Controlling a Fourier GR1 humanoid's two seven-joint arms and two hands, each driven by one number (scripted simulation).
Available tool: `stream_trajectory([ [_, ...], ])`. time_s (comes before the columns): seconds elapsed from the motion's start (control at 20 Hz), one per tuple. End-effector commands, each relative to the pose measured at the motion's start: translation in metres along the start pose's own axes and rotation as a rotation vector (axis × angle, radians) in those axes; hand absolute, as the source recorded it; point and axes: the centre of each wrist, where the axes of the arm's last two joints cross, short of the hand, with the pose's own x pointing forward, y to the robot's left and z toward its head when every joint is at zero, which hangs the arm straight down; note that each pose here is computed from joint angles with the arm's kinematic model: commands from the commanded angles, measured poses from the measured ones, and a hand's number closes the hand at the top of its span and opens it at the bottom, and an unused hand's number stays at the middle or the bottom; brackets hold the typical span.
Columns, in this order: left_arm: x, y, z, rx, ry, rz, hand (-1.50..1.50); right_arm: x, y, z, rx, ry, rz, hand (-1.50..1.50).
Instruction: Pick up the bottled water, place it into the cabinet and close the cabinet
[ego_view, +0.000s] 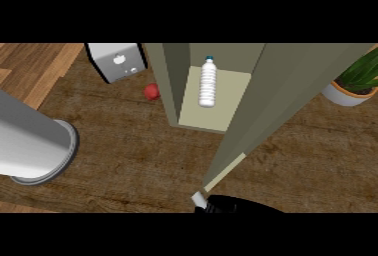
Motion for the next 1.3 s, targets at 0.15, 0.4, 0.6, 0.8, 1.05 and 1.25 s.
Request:
stream_trajectory([
  [0.15,0.012,0.022,0.016,0.023,-0.012,-0.008,-1.50,0.045,0.007,-0.076,0.182,0.024,-0.060,1.50],
  [0.4,0.014,0.032,0.045,0.062,-0.011,0.004,-1.50,0.052,-0.020,-0.112,0.126,0.102,-0.184,1.50],
  [0.6,0.010,0.032,0.062,0.088,-0.015,-0.006,-1.50,0.028,-0.052,-0.120,0.088,0.105,-0.284,1.50],
  [0.8,0.034,0.038,0.068,0.100,-0.011,-0.024,-1.50,0.005,-0.084,-0.116,0.045,0.123,-0.318,1.50],
  [1.05,0.028,0.035,0.082,0.108,-0.007,-0.009,-1.50,0.003,-0.126,-0.097,-0.036,0.085,-0.334,1.50],
  [1.25,0.035,0.032,0.073,0.104,-0.014,-0.017,-1.50,-0.006,-0.149,-0.105,-0.124,0.078,-0.348,1.50],
])
